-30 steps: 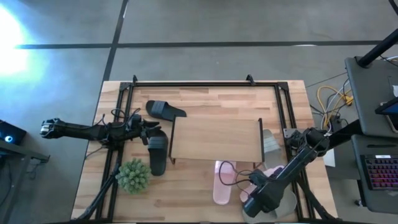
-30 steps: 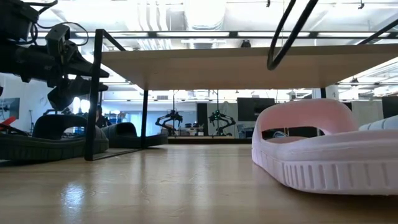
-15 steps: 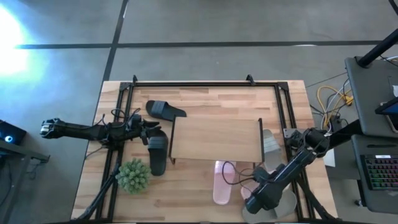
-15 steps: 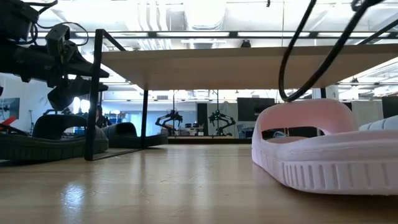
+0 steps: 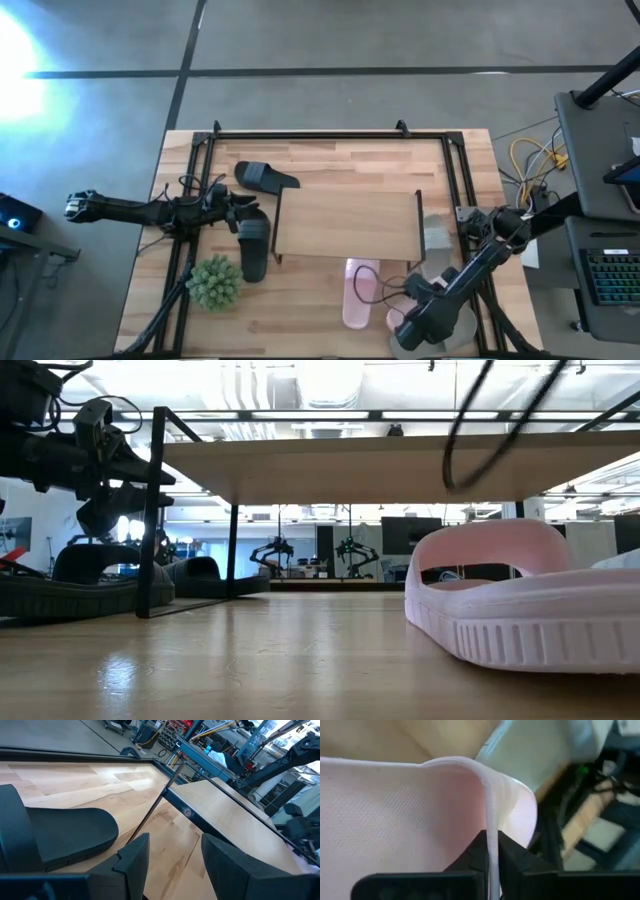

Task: Pick and place slides into the shelf
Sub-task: Put the pink slide under the shelf

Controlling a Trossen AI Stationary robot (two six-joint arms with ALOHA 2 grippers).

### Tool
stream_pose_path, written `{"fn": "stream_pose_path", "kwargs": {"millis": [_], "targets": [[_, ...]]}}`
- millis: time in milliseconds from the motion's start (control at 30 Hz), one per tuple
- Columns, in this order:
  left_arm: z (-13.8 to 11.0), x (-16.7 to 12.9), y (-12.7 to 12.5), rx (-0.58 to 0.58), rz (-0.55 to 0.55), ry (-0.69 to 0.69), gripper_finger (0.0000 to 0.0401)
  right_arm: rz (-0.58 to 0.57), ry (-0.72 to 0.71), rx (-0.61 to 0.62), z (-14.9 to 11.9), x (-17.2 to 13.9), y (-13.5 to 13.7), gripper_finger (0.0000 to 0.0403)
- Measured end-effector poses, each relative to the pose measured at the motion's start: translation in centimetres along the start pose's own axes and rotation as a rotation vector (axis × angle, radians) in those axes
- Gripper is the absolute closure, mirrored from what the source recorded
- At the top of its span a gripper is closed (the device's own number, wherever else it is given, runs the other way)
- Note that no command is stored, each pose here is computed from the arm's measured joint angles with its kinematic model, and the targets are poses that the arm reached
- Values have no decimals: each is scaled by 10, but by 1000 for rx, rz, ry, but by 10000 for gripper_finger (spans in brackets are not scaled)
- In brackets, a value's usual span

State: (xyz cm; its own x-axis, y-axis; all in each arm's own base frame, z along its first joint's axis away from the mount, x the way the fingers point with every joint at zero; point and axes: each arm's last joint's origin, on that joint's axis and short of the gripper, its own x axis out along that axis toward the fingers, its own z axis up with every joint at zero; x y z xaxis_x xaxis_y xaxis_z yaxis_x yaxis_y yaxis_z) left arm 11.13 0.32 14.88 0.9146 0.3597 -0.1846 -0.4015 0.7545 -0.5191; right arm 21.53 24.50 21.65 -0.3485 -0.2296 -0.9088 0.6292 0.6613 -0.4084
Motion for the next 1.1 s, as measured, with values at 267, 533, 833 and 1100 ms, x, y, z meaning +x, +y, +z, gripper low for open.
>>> {"fn": "stream_pose_path", "kwargs": {"millis": [267,533,833,1100], "targets": [[0,0,0,0,0,0,235,259,-330,-175,-41,-58,-1,390],[0,0,0,0,0,0,235,419,-559,-203,-44,-89,-1,390],[0,0,0,0,0,0,235,333,-579,-319,-5,-71,15,390],[0,0,0,0,0,0,235,172,-607,-415,0,-42,17,390]]}}
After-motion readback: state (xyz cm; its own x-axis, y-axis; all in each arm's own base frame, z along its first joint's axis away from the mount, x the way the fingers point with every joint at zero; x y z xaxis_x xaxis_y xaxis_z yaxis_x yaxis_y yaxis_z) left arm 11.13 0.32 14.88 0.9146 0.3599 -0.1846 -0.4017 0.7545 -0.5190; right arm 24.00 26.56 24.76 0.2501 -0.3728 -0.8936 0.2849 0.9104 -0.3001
